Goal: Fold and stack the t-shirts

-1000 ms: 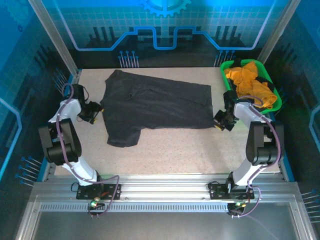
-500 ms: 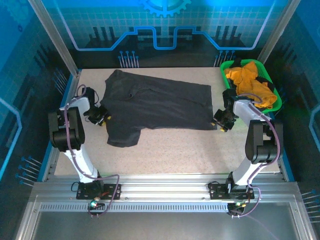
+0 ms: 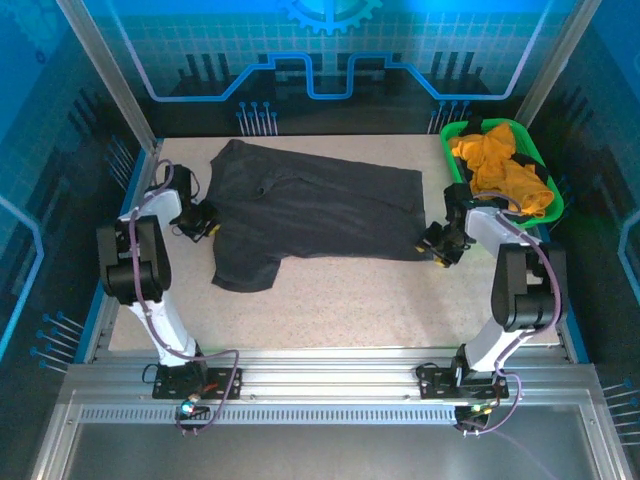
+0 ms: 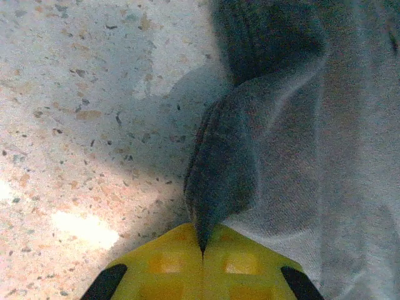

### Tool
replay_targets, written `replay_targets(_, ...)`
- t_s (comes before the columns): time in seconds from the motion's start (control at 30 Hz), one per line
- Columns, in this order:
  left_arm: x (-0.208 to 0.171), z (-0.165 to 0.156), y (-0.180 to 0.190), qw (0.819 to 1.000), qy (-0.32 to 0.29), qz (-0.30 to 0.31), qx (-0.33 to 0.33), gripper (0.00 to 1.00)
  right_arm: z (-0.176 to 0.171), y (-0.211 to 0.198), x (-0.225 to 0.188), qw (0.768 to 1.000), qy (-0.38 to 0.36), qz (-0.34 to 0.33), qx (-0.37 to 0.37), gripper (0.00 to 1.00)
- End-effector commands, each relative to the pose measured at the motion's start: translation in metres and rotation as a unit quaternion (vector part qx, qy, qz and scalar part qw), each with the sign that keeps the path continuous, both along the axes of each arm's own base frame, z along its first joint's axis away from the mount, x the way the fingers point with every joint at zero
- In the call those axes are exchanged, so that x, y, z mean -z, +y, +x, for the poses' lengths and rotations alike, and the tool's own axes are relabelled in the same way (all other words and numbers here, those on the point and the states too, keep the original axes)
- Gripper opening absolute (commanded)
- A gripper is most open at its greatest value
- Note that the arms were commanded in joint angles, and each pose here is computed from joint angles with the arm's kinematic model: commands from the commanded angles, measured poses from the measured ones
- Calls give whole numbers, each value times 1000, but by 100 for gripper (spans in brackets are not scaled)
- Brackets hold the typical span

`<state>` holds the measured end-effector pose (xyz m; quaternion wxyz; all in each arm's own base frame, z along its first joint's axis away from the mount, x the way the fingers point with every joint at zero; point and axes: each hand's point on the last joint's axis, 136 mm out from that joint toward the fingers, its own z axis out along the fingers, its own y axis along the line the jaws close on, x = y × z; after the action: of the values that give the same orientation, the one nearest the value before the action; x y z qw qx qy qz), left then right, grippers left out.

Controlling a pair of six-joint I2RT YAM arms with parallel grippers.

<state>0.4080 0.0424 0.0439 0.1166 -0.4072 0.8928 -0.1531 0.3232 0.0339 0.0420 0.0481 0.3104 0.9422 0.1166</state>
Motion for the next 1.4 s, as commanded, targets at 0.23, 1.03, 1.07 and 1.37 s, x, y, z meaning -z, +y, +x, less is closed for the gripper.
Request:
replay_targets(0.23, -30, -1, -7, 999, -36, -17, -22, 0, 33, 14, 24, 999, 23, -3, -29, 38)
replay_targets(1.03, -317, 13, -11, 910, -384, -82, -130, 0, 84, 32, -275, 919, -388, 3, -65, 0)
replay_targets(1.07, -347, 7, -9, 895, -419, -77, -135, 0, 80, 28, -301, 906, -419, 1, -58, 0)
replay_targets(1.37, -516, -92, 11, 774, -600, -17, -200, 0, 7, -10, -444, 813, -582, -6, 10, 0)
